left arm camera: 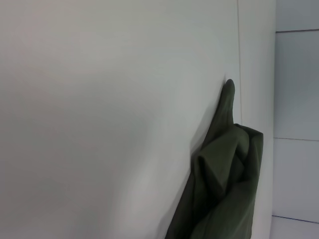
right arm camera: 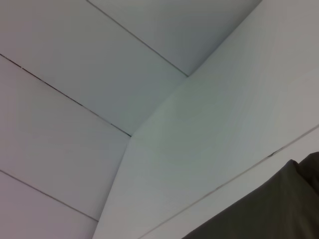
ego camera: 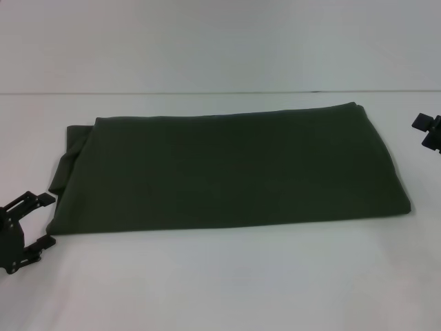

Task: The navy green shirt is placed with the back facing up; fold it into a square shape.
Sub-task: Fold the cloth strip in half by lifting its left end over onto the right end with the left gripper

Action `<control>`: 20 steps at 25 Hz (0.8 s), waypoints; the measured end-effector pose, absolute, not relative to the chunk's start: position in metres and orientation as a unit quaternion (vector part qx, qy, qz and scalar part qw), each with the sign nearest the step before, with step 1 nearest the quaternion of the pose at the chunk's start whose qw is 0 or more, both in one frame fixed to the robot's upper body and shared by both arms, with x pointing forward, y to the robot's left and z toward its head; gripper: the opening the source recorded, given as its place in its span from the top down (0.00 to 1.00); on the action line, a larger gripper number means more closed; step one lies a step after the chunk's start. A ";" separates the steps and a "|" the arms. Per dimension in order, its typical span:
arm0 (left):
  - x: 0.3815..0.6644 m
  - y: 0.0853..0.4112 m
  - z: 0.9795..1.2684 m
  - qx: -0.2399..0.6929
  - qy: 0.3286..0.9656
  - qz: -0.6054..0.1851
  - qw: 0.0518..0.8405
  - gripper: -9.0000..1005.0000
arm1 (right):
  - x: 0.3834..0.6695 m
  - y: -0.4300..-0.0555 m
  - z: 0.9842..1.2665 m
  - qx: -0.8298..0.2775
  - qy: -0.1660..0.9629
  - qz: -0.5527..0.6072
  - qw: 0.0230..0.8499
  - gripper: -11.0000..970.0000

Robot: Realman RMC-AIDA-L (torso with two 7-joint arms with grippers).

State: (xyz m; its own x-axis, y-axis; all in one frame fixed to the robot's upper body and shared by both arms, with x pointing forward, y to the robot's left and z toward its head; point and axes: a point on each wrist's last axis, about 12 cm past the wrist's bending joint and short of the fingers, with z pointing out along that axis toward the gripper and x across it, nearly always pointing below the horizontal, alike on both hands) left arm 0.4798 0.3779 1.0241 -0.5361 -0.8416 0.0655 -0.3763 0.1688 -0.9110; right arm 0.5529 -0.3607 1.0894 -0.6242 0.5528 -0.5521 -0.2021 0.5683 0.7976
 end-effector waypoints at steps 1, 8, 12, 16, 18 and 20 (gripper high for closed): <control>0.480 0.378 1.024 -0.419 0.727 -0.490 0.237 0.11 | 0.553 -0.361 1.089 0.113 0.780 0.451 0.419 0.22; 0.482 0.374 1.022 -0.421 0.728 -0.490 0.230 0.11 | 0.552 -0.360 1.087 0.116 0.780 0.452 0.416 0.22; 0.485 0.371 1.021 -0.420 0.728 -0.491 0.228 0.11 | 0.551 -0.360 1.086 0.117 0.780 0.453 0.415 0.22; 0.492 0.366 1.022 -0.414 0.731 -0.491 0.231 0.11 | 0.551 -0.361 1.086 0.118 0.778 0.453 0.419 0.22; 0.499 0.360 1.022 -0.407 0.736 -0.491 0.230 0.11 | 0.550 -0.361 1.086 0.119 0.777 0.454 0.419 0.22; 0.507 0.354 1.022 -0.399 0.742 -0.489 0.227 0.11 | 0.550 -0.361 1.085 0.121 0.777 0.456 0.418 0.22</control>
